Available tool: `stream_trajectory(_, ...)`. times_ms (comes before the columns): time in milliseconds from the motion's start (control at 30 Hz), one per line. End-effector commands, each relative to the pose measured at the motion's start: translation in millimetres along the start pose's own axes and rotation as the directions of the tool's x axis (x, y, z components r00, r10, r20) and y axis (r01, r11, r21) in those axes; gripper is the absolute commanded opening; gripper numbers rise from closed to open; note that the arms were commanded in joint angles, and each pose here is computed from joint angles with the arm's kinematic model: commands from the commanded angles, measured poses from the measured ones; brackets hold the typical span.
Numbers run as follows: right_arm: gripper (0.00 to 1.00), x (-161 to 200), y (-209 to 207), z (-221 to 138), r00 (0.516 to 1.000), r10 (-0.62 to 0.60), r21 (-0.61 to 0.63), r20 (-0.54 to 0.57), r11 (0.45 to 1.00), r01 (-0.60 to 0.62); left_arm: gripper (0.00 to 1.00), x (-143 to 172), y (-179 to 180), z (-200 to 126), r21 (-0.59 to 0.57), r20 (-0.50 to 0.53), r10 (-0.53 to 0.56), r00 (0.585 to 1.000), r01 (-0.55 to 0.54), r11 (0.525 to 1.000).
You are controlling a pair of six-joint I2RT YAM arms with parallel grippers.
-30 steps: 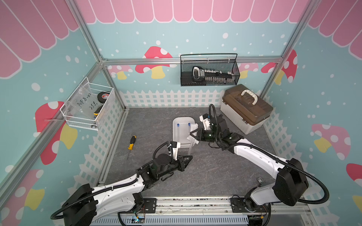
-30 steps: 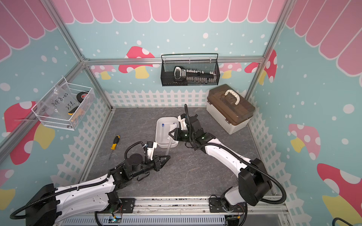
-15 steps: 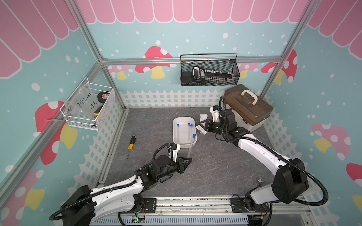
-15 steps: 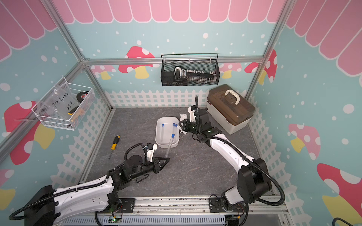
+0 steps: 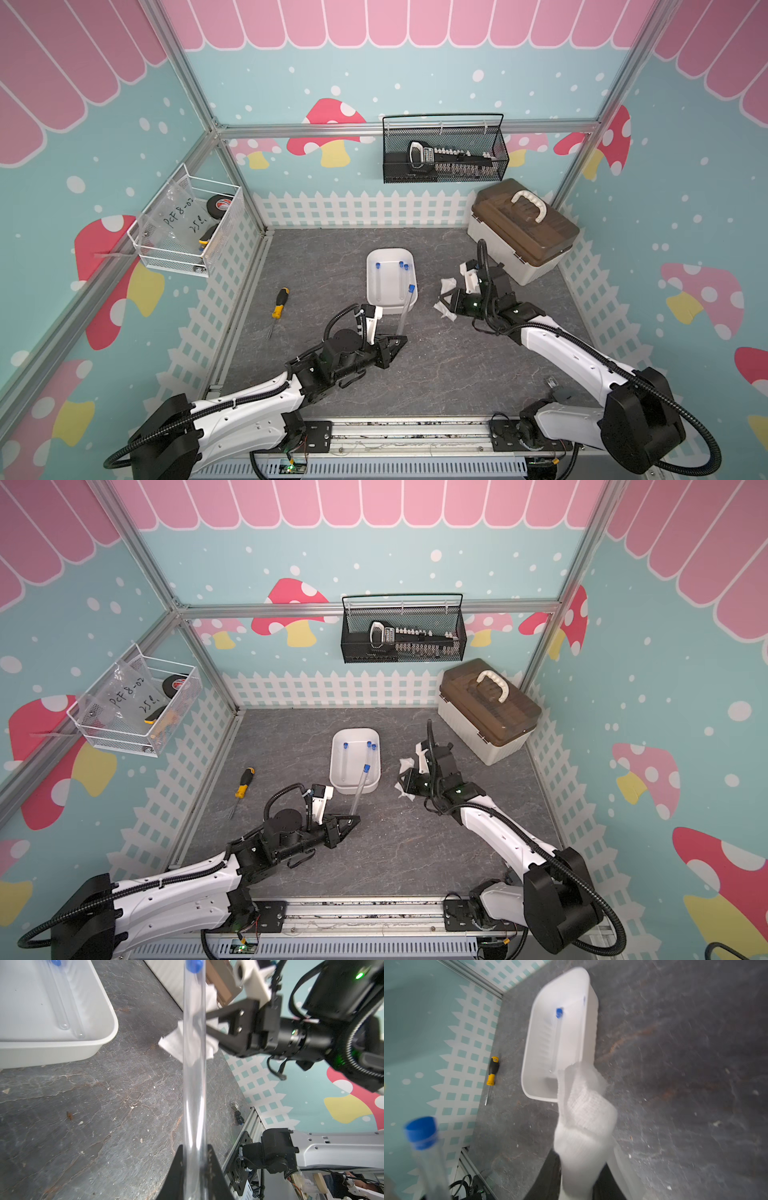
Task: Wipe the exteriors of test tubes
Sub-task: Place the cleaning item at the center of the board.
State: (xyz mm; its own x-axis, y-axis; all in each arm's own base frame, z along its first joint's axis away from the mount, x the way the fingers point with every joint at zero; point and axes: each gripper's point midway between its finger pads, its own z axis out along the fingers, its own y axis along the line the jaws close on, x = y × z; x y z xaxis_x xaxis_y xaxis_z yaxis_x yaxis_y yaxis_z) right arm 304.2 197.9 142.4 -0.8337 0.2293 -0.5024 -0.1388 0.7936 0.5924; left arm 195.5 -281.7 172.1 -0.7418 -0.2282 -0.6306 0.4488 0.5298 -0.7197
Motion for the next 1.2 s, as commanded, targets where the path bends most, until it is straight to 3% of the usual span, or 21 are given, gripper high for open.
stream_trajectory(0, 0.22, 35, -31, 5, 0.996, 0.057, 0.071, -0.062, 0.996, -0.052, 0.08, -13, -10, -2, 0.012, 0.029, 0.008, 1.0, -0.008, 1.0)
stream_trajectory(167, 0.24, 75, -61, 17, 0.984, 0.081, 0.139, -0.158, 0.989, -0.059, 0.08, -17, -12, -1, 0.013, 0.035, 0.011, 0.999, -0.011, 1.0)
stream_trajectory(300, 0.32, 86, -71, 24, 0.976, 0.083, 0.175, -0.202, 0.984, -0.047, 0.08, -18, -13, 0, 0.012, 0.036, 0.011, 0.999, -0.012, 1.0)
stream_trajectory(600, 0.43, 50, -39, 1, 0.99, 0.017, 0.142, -0.137, 0.99, 0.003, 0.08, -19, -11, 1, 0.006, 0.034, 0.012, 0.999, -0.012, 1.0)
stream_trajectory(900, 0.44, 18, -12, -31, 1.0, -0.015, 0.105, -0.026, 0.994, 0.018, 0.08, -28, -10, 6, -0.003, 0.04, 0.021, 0.999, -0.021, 1.0)
stream_trajectory(1167, 0.44, 20, -11, -37, 1.0, 0.004, 0.092, -0.01, 0.996, -0.003, 0.09, -49, -6, 15, -0.026, 0.052, 0.029, 0.998, -0.028, 0.999)
